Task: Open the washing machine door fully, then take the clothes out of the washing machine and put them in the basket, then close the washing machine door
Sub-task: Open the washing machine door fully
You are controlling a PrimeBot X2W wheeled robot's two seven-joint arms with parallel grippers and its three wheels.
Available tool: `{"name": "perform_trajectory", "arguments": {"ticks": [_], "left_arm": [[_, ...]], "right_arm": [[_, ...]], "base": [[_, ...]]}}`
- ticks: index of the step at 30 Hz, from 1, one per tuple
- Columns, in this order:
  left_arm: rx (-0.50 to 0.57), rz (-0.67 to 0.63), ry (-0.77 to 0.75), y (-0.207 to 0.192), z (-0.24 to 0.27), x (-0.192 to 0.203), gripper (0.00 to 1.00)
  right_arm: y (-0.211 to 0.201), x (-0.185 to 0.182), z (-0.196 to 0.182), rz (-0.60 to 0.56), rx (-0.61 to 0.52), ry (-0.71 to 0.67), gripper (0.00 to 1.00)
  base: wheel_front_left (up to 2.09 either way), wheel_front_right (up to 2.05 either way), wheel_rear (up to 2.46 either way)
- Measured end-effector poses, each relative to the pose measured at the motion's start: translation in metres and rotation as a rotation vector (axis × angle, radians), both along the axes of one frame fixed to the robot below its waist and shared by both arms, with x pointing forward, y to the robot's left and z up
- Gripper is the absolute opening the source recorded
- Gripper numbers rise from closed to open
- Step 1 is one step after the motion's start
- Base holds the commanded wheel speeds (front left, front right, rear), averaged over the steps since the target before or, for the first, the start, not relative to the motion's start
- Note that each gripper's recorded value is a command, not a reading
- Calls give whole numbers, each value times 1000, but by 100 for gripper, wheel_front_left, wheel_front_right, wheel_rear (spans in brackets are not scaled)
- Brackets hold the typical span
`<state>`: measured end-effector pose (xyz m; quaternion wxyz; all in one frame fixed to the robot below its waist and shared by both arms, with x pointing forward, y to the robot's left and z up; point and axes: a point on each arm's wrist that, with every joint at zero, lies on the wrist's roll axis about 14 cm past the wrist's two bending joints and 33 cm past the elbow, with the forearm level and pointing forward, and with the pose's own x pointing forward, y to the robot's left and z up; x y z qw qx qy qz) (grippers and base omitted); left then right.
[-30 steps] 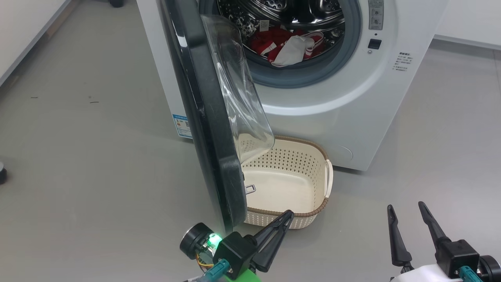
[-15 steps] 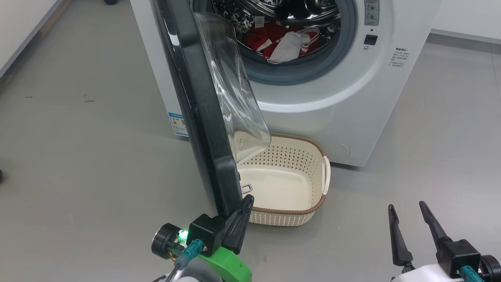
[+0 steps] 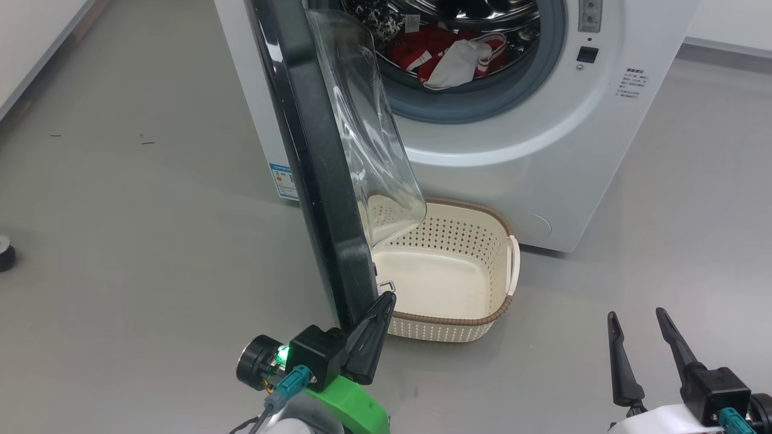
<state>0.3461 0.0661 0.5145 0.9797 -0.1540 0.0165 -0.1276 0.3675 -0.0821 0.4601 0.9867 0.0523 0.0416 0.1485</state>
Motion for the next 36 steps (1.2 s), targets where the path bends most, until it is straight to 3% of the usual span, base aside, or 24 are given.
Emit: {"name": "perform_trajectory", "arguments": {"ticks": [26, 36], "left_arm": [[26, 143, -22, 38, -1, -10, 0], [51, 271, -27, 74, -3, -25, 0]], "right_arm": [[21, 18, -1, 77, -29, -15, 100], [44, 21, 2, 153, -30, -27, 100]], "base": [[0, 0, 0], [0, 0, 0]]}}
